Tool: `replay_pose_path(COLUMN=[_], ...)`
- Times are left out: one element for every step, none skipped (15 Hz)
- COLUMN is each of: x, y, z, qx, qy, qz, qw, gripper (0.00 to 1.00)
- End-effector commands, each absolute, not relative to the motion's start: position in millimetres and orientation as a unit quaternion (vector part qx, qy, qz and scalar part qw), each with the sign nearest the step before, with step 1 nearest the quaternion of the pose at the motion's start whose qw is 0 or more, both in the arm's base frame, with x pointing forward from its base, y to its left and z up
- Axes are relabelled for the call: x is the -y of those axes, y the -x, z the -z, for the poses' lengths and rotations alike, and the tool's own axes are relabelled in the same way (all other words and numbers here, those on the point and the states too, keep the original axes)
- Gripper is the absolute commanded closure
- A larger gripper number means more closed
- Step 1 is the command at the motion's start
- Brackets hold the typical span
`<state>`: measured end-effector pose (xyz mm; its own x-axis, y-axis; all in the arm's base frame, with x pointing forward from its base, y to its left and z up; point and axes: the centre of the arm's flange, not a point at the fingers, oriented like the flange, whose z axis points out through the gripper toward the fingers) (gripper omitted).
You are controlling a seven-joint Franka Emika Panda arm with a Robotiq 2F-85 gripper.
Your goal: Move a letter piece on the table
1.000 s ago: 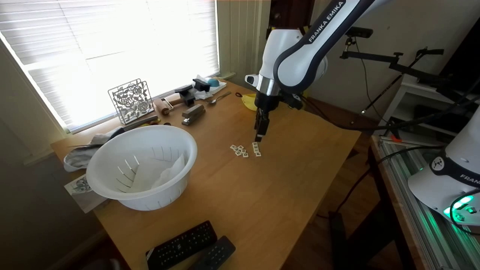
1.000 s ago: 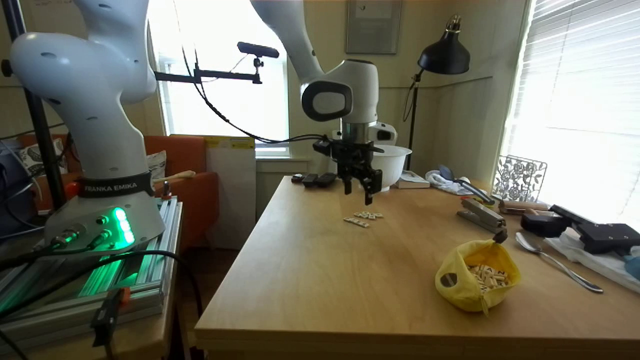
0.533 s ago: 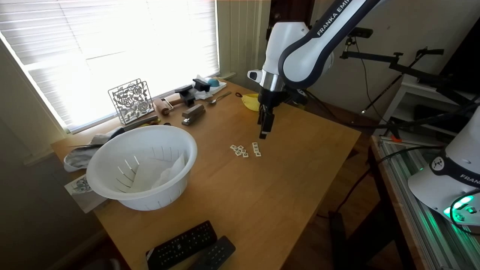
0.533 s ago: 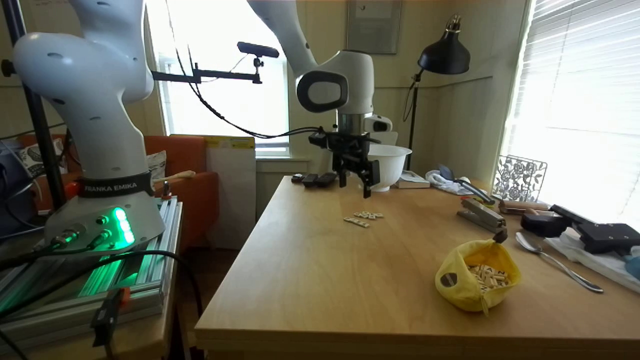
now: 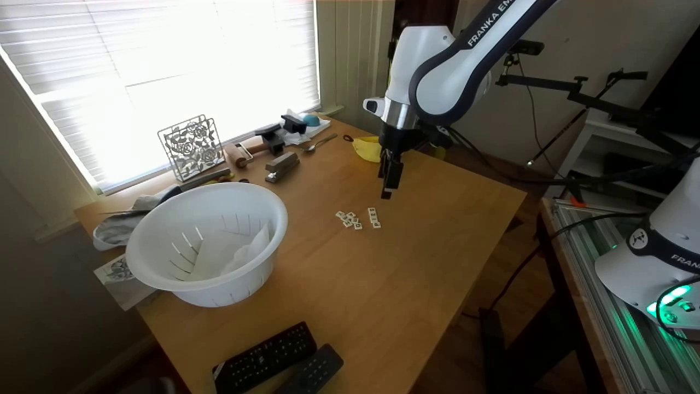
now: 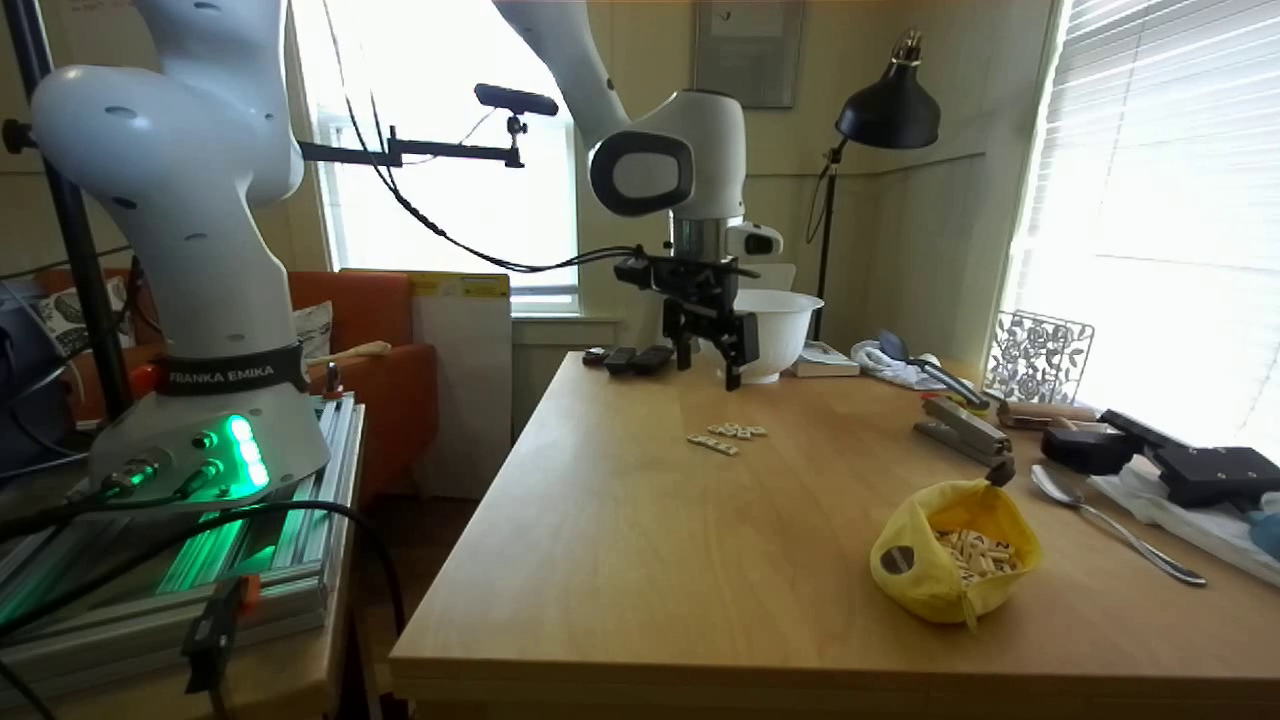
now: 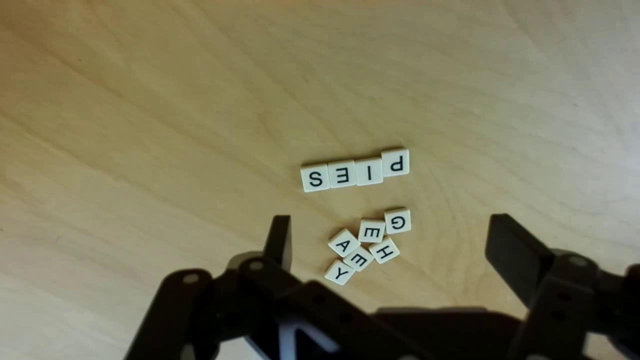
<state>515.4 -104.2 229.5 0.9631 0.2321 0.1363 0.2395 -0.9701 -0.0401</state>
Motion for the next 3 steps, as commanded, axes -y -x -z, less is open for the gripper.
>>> replay_pose_path(x=[104.1,103.9,103.9], y=[-515.4,-515.4,-515.4], z=[-229.4,-229.3,-229.2], qx=[0.119,0.119,0.119], qy=[0.99,0.99,0.99], qz=[0.065,0.065,0.065], qw=[0.028,0.028,0.028], gripper=[0.0,0.0,0.0])
